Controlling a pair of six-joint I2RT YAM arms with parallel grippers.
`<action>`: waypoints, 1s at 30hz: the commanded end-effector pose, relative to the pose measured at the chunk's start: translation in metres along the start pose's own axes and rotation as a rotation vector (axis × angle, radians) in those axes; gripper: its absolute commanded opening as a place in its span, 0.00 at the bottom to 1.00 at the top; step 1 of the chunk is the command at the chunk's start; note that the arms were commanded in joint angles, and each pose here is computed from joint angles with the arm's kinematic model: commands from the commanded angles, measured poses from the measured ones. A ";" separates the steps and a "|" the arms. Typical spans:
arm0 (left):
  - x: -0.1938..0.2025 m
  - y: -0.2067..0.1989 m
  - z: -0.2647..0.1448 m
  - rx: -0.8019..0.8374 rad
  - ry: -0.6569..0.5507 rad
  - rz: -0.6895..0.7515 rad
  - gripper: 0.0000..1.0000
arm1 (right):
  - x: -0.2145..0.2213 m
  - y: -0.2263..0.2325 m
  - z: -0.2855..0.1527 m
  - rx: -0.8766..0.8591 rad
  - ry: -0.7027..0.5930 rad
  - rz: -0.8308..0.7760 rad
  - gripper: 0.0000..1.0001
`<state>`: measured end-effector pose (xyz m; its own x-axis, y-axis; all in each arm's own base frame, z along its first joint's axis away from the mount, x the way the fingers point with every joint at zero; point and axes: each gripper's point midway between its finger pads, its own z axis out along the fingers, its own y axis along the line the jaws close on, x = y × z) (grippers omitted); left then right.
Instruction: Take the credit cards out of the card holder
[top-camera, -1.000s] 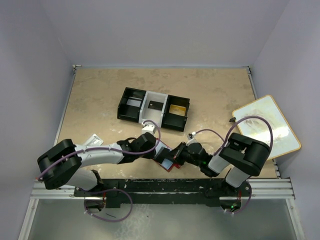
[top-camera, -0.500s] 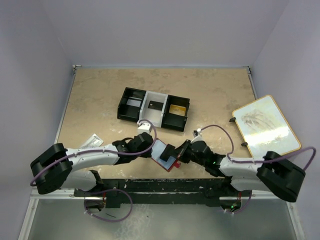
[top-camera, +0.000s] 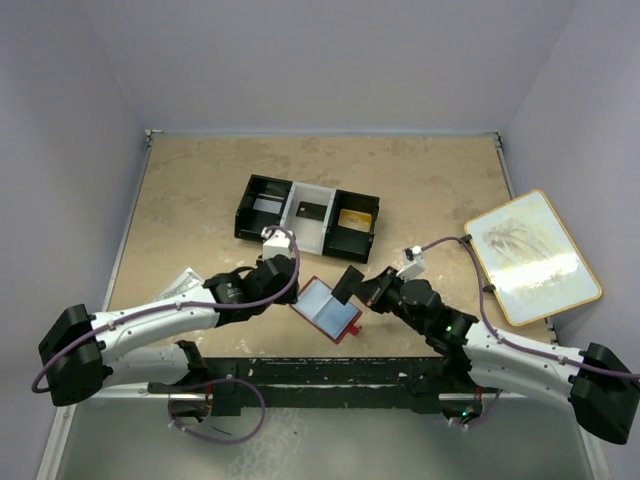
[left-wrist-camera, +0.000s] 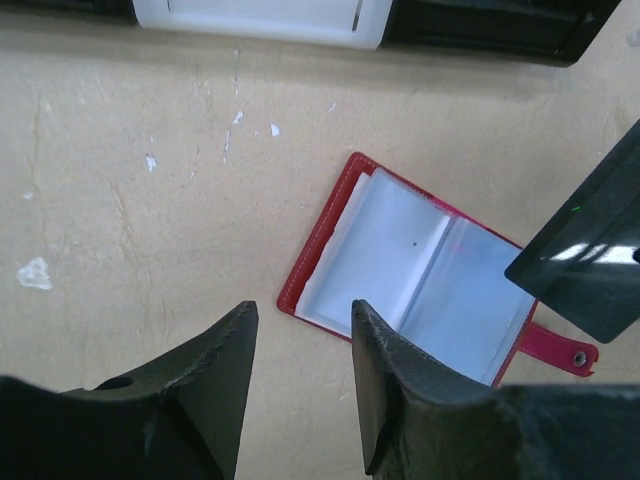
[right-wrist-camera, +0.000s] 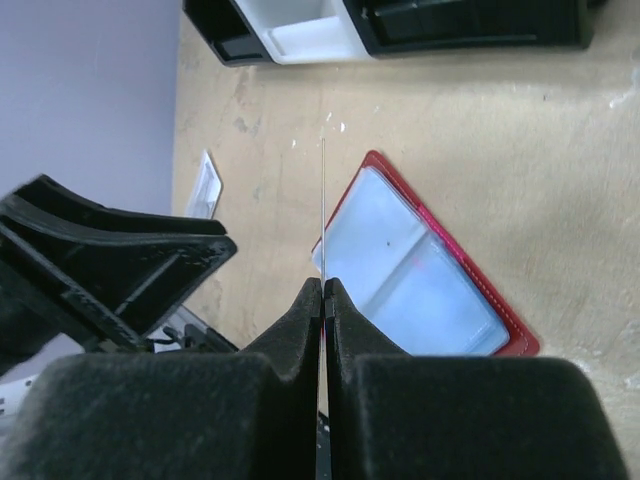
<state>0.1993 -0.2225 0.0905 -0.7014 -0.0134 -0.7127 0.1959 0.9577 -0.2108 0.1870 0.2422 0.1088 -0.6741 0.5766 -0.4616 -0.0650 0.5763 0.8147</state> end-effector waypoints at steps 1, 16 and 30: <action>-0.042 0.006 -0.027 -0.067 -0.060 0.074 0.44 | -0.036 0.044 -0.002 -0.117 -0.133 -0.116 0.00; -0.117 0.097 -0.058 -0.401 -0.119 0.127 0.81 | -0.069 0.099 0.009 -0.103 -0.170 -0.433 0.00; -0.132 0.163 -0.078 -0.628 -0.268 -0.056 0.83 | -0.075 0.089 0.109 0.285 -0.039 -0.735 0.00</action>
<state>0.2673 -0.0572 0.1849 -0.5609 -0.0395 -0.8269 -0.2461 0.9617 0.1210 0.2830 0.3154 0.2011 -0.4833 0.1619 -0.8603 -0.3684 0.8539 0.3676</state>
